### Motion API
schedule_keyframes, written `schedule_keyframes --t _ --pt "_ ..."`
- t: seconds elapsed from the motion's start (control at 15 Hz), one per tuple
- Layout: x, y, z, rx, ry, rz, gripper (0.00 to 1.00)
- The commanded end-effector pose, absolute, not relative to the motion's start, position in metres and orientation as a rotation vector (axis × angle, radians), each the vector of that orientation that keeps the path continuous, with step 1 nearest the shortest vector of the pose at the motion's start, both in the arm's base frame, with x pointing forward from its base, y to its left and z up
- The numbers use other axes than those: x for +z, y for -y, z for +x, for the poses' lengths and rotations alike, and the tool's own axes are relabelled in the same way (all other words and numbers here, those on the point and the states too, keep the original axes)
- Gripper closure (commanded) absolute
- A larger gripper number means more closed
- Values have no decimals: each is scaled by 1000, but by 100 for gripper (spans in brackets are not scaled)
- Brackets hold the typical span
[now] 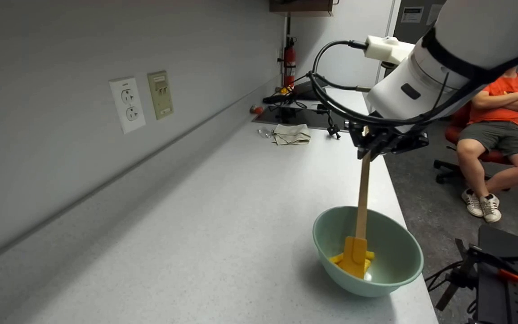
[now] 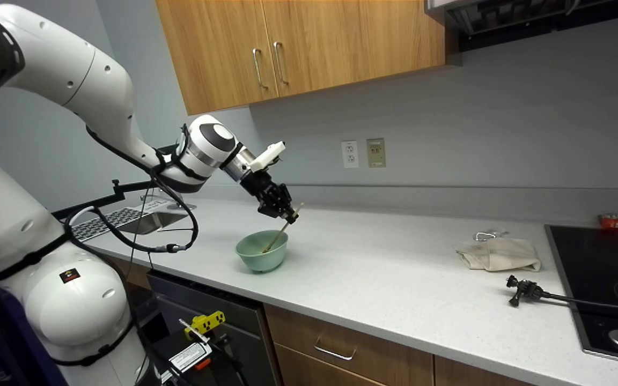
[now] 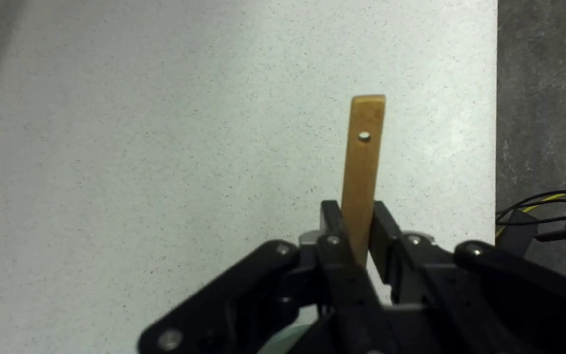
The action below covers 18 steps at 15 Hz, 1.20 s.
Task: Use the spatula to stir the potato fries in the bowl
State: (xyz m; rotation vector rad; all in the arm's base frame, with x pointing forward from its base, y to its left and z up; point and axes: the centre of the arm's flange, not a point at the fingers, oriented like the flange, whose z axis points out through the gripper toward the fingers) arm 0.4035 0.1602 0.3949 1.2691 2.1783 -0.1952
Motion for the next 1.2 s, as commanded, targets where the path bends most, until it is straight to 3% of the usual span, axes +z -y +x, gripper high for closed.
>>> schedule_keyframes --t 0.0,0.33,1.13 --pt "382 -170 410 -96 -2104 1325 96" --pt "370 -185 414 19 -2002 1350 96" --pt "430 -166 423 -112 -2073 1345 96"
